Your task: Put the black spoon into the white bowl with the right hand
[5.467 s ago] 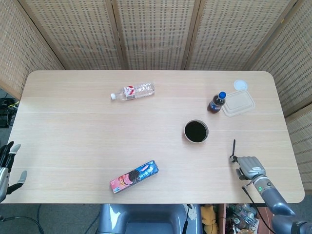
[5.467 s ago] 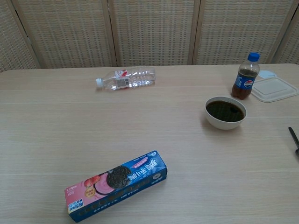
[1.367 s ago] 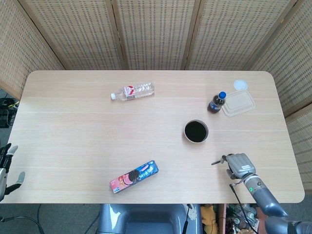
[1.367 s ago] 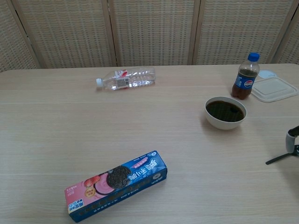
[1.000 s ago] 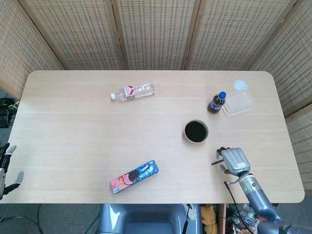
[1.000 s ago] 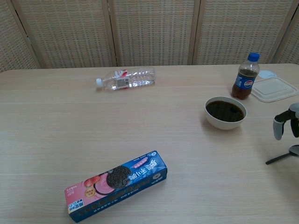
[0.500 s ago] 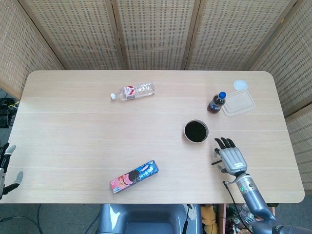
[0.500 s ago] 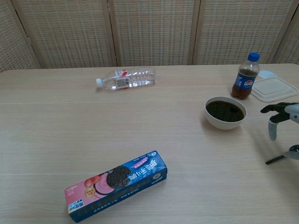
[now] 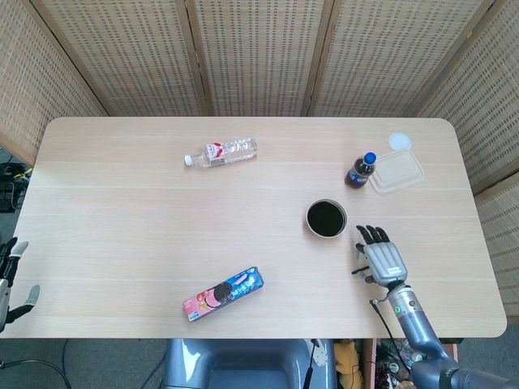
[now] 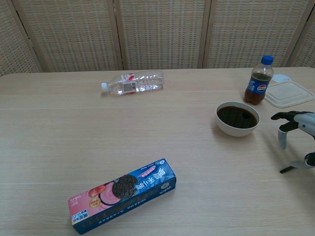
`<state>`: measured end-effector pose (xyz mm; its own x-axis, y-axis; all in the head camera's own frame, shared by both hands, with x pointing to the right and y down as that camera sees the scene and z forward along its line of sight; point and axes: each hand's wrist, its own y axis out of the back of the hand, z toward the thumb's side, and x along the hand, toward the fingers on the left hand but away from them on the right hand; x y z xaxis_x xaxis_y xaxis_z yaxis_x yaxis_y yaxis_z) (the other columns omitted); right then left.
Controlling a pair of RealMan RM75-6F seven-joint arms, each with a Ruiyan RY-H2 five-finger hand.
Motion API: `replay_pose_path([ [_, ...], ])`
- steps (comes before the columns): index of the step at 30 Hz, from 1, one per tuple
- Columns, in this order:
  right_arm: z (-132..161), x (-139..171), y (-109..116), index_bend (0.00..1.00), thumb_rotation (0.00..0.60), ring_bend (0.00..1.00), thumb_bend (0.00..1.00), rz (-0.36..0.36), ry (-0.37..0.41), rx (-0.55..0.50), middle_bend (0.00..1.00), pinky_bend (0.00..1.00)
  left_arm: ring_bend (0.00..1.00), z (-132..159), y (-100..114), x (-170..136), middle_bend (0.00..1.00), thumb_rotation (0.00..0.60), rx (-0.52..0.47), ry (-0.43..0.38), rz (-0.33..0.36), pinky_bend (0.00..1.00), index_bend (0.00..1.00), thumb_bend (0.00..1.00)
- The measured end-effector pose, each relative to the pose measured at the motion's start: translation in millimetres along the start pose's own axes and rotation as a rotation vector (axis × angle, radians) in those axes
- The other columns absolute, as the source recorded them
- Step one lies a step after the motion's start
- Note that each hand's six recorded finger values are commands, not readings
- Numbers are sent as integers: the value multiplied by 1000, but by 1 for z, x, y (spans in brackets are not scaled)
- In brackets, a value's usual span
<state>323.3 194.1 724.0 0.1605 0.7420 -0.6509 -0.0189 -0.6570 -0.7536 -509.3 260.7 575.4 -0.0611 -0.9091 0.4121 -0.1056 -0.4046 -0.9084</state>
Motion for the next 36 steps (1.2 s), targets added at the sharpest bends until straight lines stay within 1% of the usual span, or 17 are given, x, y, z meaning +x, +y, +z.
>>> replay_pose_path([
  [9, -3, -5, -7, 530, 600, 71, 495, 7, -1, 7, 139, 119, 0, -1, 0, 0, 0, 600, 4, 2, -2, 0, 0, 403],
  [28, -15, -3, -20, 530, 600, 71, 503, 23, -8, 34, 141, 119, 0, 5, 3, 0, 0, 600, 12, -11, 1, 0, 0, 403],
  [36, -14, -2, -27, 530, 600, 67, 503, 21, 9, 54, 141, 119, 0, 5, 4, -2, 0, 600, 15, -8, 2, 0, 0, 403],
])
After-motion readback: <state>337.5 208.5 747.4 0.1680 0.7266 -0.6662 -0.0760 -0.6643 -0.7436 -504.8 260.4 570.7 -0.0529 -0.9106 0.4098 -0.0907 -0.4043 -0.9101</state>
